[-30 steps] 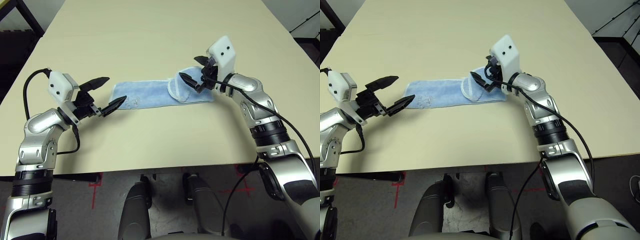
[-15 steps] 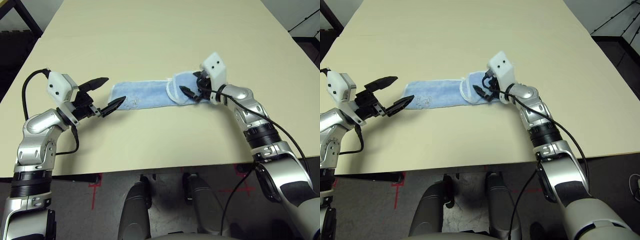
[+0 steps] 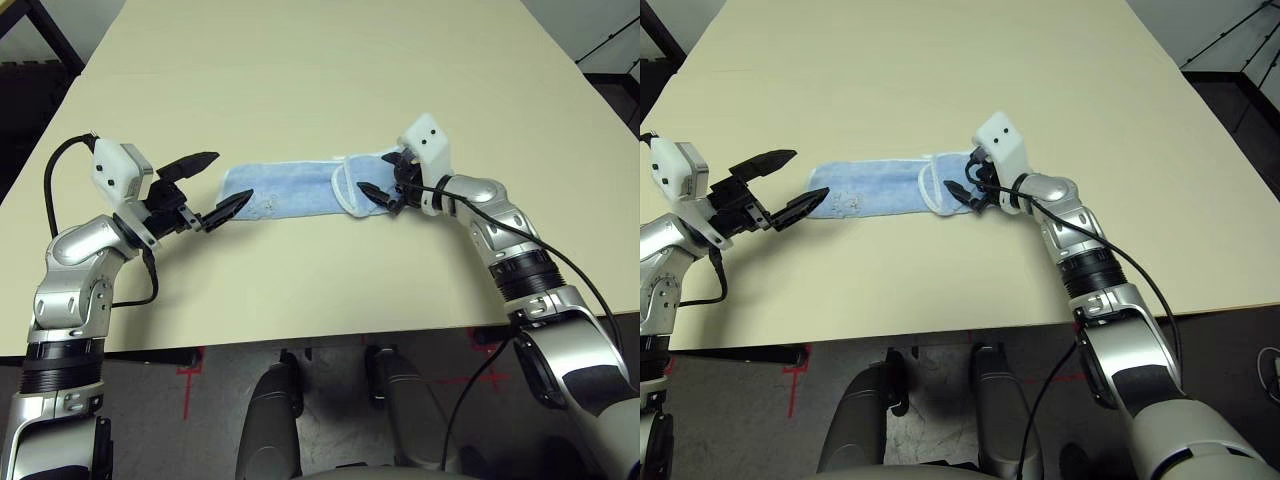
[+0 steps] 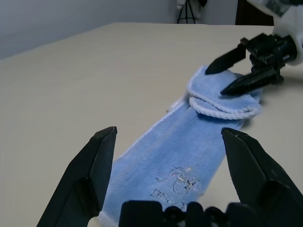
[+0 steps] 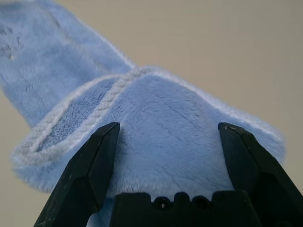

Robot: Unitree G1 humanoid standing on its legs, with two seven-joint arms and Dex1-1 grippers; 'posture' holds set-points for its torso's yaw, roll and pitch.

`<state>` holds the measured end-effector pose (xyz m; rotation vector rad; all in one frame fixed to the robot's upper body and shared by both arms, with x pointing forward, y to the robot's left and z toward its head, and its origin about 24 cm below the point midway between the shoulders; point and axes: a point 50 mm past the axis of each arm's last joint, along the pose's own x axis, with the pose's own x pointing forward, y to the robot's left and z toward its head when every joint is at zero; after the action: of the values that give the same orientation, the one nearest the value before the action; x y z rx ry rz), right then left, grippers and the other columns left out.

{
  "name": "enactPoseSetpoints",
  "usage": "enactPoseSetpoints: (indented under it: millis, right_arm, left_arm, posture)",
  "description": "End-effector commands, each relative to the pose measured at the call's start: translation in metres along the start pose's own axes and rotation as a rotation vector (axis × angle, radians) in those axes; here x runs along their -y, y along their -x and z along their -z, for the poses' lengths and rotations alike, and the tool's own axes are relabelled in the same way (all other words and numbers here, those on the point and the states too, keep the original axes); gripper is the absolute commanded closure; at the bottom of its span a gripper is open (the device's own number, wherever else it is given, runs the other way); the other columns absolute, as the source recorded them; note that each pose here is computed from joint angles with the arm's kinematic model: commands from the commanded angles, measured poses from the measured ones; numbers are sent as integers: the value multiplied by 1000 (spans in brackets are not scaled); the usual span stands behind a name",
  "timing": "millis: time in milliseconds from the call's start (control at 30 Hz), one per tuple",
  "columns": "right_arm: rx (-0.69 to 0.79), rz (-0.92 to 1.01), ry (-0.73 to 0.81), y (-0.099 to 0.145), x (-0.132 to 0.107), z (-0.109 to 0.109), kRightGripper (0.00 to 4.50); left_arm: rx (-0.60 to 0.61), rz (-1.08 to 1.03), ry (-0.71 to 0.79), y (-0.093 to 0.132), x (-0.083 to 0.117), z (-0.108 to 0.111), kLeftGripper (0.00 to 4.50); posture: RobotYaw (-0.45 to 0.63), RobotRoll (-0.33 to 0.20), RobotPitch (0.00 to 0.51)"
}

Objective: Fold the towel and set it aside.

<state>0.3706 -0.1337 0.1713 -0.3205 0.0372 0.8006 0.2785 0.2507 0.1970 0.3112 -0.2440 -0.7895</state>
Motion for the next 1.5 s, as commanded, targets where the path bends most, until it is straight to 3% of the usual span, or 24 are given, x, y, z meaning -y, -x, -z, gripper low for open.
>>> enactPoseSetpoints:
  millis: [33, 267, 533, 1200, 1500]
  right_arm:
    - [59, -19, -13, 12, 6, -11, 22]
    - [102, -129, -46, 48, 13, -13, 22]
    - [100, -71, -129, 81, 25, -5, 22]
    - [72, -58, -272, 105, 15, 15, 22]
    - [69, -47, -311, 119, 18, 24, 22]
  left_arm:
    - [13, 43, 8, 4, 3, -5, 0]
    - [26, 60, 12, 4, 2, -9, 0]
    - [34, 4, 62, 3, 6, -15, 0]
    - [-6, -139, 170, 1, 6, -26, 0]
    - [-70, -303, 194, -1, -2, -26, 0]
  posture:
    - [-133, 0, 214]
    - [-145, 0, 216]
    - [-149, 0, 220]
    - [-152, 0, 228]
    - [-159, 0, 223]
